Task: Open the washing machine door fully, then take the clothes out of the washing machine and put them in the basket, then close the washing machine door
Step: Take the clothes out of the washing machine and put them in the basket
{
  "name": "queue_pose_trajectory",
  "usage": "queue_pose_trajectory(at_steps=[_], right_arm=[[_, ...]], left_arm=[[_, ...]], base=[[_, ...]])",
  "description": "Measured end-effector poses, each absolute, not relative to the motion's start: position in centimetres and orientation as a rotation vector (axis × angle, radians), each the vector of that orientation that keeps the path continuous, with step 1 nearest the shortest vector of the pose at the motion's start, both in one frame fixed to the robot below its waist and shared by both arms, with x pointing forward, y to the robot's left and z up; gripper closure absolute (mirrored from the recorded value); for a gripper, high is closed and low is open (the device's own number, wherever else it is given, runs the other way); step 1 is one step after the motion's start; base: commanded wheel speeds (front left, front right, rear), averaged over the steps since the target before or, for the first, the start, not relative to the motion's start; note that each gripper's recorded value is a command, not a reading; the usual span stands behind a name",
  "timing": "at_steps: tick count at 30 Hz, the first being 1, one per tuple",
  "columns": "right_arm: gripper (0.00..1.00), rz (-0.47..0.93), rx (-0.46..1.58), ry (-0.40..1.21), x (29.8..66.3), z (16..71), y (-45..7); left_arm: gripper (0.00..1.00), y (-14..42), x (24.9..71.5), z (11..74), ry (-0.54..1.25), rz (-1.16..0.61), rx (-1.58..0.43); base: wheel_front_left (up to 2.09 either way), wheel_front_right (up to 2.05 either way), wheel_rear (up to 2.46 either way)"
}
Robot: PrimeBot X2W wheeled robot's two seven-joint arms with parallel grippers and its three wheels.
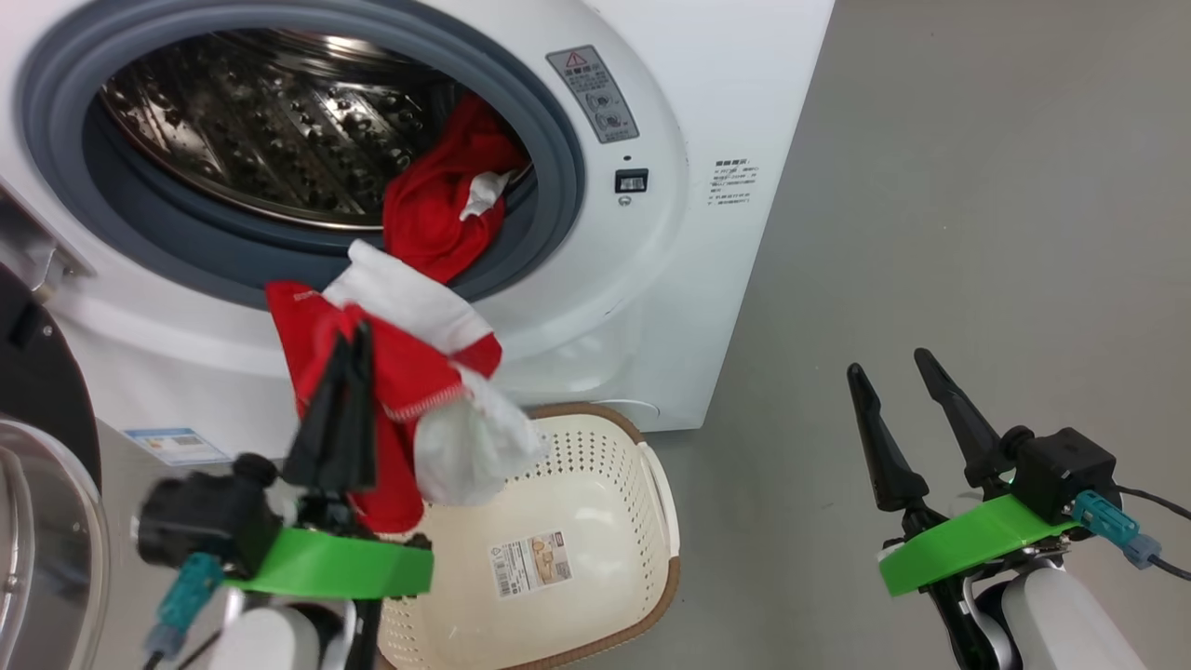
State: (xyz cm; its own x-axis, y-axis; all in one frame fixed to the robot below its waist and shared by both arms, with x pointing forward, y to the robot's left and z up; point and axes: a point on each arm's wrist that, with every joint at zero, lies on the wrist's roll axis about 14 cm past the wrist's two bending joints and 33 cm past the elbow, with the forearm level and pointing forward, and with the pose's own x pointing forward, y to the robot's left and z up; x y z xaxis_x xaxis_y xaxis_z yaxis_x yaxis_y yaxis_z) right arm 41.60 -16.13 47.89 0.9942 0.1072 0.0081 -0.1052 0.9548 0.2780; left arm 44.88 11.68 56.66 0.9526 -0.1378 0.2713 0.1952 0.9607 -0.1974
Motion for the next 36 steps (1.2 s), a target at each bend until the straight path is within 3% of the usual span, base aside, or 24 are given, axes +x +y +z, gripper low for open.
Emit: queue_pose_trajectory(at_steps=[8,19,36], right_arm=[[0.00,0.103,0.284,0.047,41.9,46.3,-16.1],[0.00,0.111,0.281,0.087,43.9,44.5,-15.9],[0.00,0.096,0.282,0.172,44.6,40.9,-16.3]], left_arm=[[1.00,10.4,45.0,47.4,0.031,-0.177,-0.302],[1.00,8.9,46.8,39.3,0.294,-0.187,-0.366],[1.00,6.3,43.4,26.4,0.866,-0.185,-0.377]], base=[[0.00,0.00,0.00],[0.00,0.00,0.00],[0.00,0.00,0.00]])
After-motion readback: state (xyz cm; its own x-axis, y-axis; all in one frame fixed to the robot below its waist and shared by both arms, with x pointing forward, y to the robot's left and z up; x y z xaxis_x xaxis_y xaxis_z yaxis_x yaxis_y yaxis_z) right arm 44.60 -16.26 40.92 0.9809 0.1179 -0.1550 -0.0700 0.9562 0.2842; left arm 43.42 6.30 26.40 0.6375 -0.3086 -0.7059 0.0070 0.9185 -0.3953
